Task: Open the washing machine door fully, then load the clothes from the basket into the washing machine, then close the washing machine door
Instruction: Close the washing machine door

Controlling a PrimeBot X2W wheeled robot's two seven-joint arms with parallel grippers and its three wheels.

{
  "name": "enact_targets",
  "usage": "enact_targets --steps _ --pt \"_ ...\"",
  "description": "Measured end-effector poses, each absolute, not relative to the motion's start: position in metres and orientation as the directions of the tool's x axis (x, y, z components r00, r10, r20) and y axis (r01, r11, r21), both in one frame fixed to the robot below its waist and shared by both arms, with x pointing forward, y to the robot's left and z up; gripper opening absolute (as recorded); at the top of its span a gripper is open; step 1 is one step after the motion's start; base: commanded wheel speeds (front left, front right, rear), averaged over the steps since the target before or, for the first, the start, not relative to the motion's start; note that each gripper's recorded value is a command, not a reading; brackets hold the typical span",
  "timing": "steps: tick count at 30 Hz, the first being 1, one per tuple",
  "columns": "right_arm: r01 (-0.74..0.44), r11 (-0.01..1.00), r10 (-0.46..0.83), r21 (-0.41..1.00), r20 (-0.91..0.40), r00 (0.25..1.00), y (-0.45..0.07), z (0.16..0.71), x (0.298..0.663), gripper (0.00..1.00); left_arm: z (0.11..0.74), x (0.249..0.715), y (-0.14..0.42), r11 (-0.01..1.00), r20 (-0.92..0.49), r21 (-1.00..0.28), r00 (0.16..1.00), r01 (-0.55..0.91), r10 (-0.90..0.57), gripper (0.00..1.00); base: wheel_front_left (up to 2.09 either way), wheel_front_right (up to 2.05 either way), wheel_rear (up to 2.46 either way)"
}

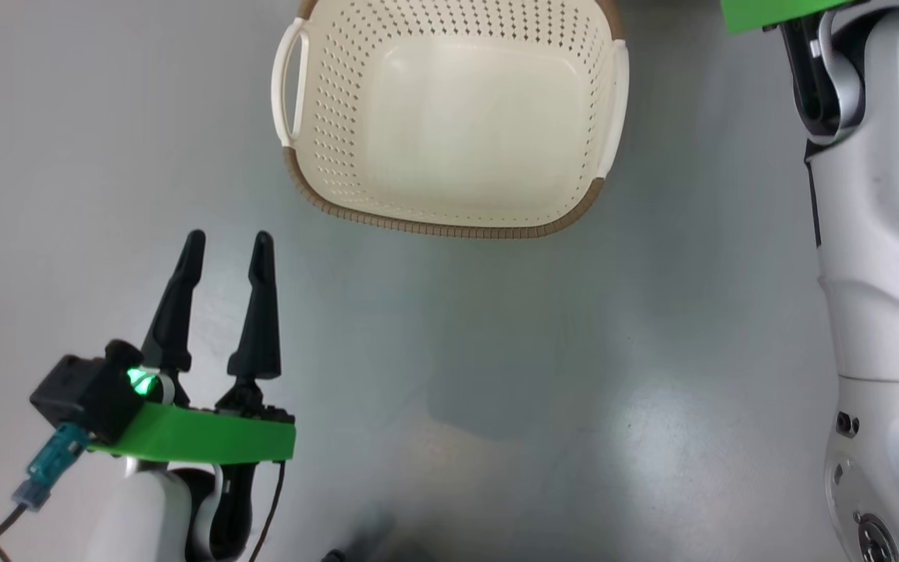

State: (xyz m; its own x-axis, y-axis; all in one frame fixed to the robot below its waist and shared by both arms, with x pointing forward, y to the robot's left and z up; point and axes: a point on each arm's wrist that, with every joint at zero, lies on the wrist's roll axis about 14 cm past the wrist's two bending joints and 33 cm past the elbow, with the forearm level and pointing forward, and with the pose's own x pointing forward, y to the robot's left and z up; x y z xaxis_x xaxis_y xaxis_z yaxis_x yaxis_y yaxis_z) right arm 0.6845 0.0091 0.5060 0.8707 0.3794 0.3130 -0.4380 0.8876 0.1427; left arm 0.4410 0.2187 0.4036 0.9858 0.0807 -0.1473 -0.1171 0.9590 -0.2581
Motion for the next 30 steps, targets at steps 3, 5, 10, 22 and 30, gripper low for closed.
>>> enact_targets --steps 3,5,10,22,30 --pt "-0.445 0.883 0.387 0.146 0.307 0.869 0.013 0.501 0.689 0.00 0.403 0.447 0.218 0.960 -0.142 -0.256 0.987 -0.109 0.074 1.00 0.00 0.00 0.00" --pt "-0.449 0.882 0.392 0.144 0.304 0.868 0.015 0.501 0.690 0.00 0.404 0.449 0.217 0.961 -0.137 -0.256 0.988 -0.104 0.071 1.00 0.00 0.00 0.00" --pt "-0.450 0.883 0.395 0.138 0.301 0.868 0.014 0.504 0.688 0.00 0.408 0.450 0.216 0.961 -0.123 -0.260 0.990 -0.097 0.066 1.00 0.00 0.00 0.00" --pt "-0.491 0.851 0.455 0.185 0.208 0.866 0.019 0.482 0.641 0.00 0.442 0.451 0.217 0.959 -0.034 -0.272 0.997 -0.078 0.072 1.00 0.00 0.00 0.00" --pt "-0.474 0.855 0.451 0.211 0.149 0.880 0.003 0.472 0.601 0.00 0.459 0.443 0.212 0.959 0.002 -0.276 0.998 -0.055 0.057 1.00 0.00 0.00 0.00"
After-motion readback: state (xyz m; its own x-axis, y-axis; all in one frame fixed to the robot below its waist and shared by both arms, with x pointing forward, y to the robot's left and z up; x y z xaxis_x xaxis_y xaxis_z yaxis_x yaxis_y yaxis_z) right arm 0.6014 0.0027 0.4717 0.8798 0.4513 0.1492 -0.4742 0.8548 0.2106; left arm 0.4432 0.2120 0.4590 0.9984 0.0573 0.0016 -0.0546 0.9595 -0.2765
